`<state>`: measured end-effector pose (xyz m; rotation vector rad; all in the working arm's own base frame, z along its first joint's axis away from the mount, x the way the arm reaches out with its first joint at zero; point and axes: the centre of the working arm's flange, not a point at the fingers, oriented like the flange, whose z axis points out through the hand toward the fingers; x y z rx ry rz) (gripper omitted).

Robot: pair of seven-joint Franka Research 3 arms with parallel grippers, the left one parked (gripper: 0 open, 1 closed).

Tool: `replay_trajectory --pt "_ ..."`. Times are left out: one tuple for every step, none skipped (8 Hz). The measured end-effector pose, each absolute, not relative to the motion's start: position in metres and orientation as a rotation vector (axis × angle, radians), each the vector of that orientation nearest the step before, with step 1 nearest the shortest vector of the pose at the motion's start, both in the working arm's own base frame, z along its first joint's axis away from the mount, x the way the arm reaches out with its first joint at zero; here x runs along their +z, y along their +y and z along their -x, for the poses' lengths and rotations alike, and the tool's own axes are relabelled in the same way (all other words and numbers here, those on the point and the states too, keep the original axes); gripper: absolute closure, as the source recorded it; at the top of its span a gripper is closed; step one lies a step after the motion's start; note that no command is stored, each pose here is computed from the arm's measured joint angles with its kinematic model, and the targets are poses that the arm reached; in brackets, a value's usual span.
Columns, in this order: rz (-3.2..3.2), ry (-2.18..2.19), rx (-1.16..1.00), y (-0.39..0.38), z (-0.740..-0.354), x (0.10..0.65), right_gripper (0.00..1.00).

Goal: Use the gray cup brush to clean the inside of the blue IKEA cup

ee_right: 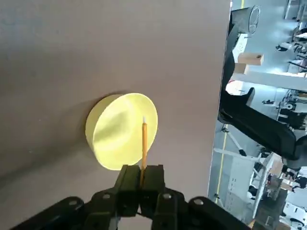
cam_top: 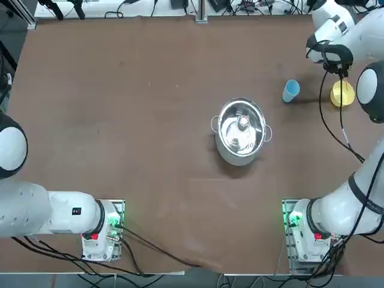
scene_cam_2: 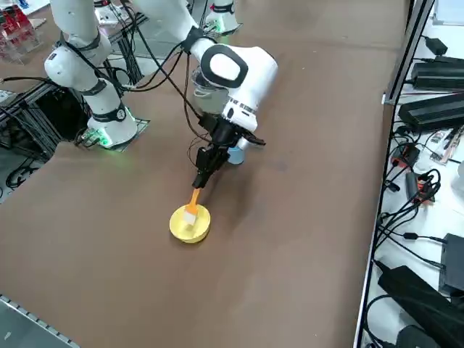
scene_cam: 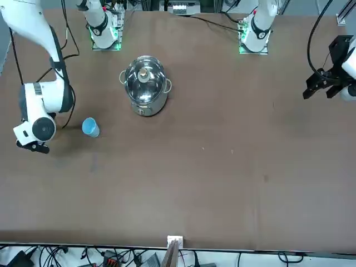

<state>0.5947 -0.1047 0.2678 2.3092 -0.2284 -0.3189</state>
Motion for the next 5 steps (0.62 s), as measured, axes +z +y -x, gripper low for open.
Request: replay_trajectory --pt "-2.31 -0.227 -0.318 -0.11 -0.595 0.263 0.95" --pt "-2.314 -0.229 -0.318 -0.116 -0.594 0.257 0.95" --pt "-2.316 -0.226 -0.32 -0.12 -0.594 0.252 0.95" --pt "-2.312 -0.217 -0.32 -0.121 -0.594 0.248 0.95" --pt "-2.307 -0.205 -0.321 -0.122 -0.594 0.244 0.95"
